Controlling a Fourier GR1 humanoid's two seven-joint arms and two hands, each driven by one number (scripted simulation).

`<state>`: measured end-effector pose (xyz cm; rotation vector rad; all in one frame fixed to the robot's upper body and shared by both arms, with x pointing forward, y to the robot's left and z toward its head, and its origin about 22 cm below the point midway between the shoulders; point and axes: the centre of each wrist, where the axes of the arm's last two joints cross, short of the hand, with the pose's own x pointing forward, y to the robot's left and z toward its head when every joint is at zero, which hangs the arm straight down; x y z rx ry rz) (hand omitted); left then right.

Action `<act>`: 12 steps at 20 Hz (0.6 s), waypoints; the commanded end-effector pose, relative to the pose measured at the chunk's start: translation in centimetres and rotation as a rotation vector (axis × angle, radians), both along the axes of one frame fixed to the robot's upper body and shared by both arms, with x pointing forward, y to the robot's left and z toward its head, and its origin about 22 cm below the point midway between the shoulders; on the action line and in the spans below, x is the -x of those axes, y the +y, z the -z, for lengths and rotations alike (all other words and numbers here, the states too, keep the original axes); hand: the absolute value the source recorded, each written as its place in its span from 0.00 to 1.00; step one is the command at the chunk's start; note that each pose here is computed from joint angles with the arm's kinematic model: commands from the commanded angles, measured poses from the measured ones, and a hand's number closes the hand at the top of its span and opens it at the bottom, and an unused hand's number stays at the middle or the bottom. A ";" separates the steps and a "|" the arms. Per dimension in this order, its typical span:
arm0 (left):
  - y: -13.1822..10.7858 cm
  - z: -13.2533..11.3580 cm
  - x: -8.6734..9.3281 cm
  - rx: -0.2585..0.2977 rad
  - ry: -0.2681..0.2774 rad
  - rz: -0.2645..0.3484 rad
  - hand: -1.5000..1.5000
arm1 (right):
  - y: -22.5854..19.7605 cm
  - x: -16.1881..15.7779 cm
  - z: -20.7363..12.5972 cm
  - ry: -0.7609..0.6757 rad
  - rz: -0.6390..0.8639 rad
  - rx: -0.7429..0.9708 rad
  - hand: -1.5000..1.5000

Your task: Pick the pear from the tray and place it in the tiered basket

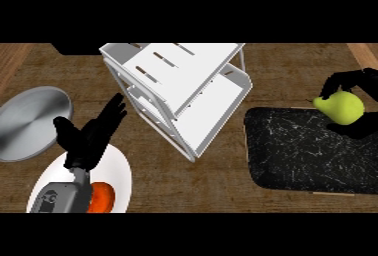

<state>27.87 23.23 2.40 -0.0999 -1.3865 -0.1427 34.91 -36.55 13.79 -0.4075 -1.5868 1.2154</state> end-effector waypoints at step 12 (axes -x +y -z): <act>-1.8 0.1 -0.7 0.005 -0.002 -0.007 0.50 | 2.8 1.0 -17.3 -0.256 -0.065 -0.225 1.00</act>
